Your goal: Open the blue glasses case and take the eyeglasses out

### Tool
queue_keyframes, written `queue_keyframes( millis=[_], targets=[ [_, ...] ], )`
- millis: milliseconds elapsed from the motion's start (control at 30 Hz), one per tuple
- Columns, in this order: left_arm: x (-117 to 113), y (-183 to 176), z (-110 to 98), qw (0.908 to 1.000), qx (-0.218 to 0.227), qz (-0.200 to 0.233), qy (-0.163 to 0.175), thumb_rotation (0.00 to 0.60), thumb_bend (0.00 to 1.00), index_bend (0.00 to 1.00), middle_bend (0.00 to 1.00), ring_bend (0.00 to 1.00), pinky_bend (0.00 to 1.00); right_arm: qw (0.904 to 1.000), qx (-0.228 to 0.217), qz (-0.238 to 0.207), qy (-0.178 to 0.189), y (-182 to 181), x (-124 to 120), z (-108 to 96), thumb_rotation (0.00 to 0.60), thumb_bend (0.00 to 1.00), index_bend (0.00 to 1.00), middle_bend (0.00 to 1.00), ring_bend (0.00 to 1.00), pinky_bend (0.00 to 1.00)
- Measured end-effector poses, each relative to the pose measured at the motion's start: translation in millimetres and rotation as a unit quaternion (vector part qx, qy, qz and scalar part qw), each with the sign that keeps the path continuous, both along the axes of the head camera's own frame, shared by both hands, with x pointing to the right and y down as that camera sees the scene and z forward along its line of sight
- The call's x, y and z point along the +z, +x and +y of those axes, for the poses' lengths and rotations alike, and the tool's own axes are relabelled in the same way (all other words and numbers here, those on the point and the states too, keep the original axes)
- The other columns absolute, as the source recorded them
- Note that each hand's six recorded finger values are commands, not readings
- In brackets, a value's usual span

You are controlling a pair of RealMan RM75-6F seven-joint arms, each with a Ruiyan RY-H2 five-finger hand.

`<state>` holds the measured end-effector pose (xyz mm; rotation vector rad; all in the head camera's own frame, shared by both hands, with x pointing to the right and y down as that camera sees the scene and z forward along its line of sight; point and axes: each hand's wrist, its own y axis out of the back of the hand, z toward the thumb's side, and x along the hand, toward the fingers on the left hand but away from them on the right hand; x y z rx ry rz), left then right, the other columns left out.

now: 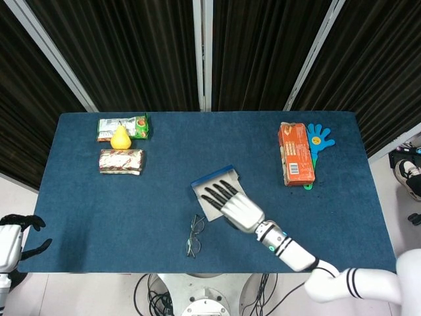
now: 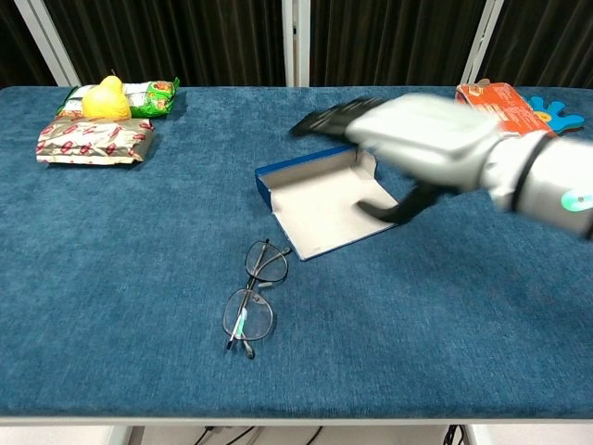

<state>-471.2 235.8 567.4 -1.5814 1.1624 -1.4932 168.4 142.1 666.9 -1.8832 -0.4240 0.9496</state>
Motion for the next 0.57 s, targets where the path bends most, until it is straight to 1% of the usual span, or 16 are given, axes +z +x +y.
queue_keyframes(
  millis=[67, 133, 267, 300, 367, 400, 500, 567],
  targets=[
    [-0.2, 0.3, 0.1, 1.0, 0.0, 0.0, 0.0, 0.6, 0.17, 0.51, 0.54, 0.42, 0.31, 0.9991, 0.039, 0.009, 0.015, 28.6, -10.7, -4.8, 0.6, 0.36, 0.0, 0.05, 0.0, 0.0],
    [-0.5, 0.4, 0.3, 1.0, 0.0, 0.0, 0.001, 0.6, 0.17, 0.51, 0.54, 0.42, 0.31, 0.9957, 0.084, 0.022, 0.033, 64.0, -24.4, -7.1, 0.6, 0.35, 0.0, 0.05, 0.0, 0.0],
    [-0.6, 0.4, 0.8, 1.0, 0.0, 0.0, 0.001, 0.6, 0.17, 0.51, 0.54, 0.42, 0.31, 0.9839, 0.162, 0.045, 0.061, 128.6, -51.1, -0.4, 0.6, 0.34, 0.0, 0.04, 0.0, 0.0],
    [-0.7, 0.5, 0.9, 1.0, 0.0, 0.0, 0.002, 0.6, 0.17, 0.51, 0.54, 0.42, 0.31, 0.9792, 0.186, 0.048, 0.066, 147.2, -59.5, 4.6, 0.6, 0.33, 0.0, 0.04, 0.0, 0.0],
    [-0.9, 0.5, 1.2, 1.0, 0.001, 0.0, 0.002, 0.6, 0.17, 0.51, 0.54, 0.42, 0.31, 0.9724, 0.217, 0.048, 0.071, 171.5, -71.4, 13.6, 0.6, 0.33, 0.0, 0.04, 0.0, 0.0],
    [-1.0, 0.6, 1.4, 1.0, 0.001, -0.001, 0.003, 0.6, 0.17, 0.51, 0.54, 0.42, 0.31, 0.9681, 0.235, 0.048, 0.072, 186.1, -78.5, 21.3, 0.6, 0.33, 0.0, 0.04, 0.0, 0.0],
    [-1.1, 0.8, 1.7, 1.0, 0.001, -0.002, 0.003, 0.6, 0.17, 0.51, 0.54, 0.42, 0.31, 0.9595, 0.27, 0.043, 0.067, 215.0, -92.9, 43.1, 0.6, 0.33, 0.0, 0.04, 0.0, 0.0],
    [-1.0, 1.0, 1.6, 1.0, 0.001, -0.003, 0.003, 0.6, 0.17, 0.51, 0.54, 0.42, 0.31, 0.9565, 0.282, 0.041, 0.064, 227.2, -98.4, 55.2, 0.6, 0.33, 0.0, 0.05, 0.0, 0.0]
  ],
)
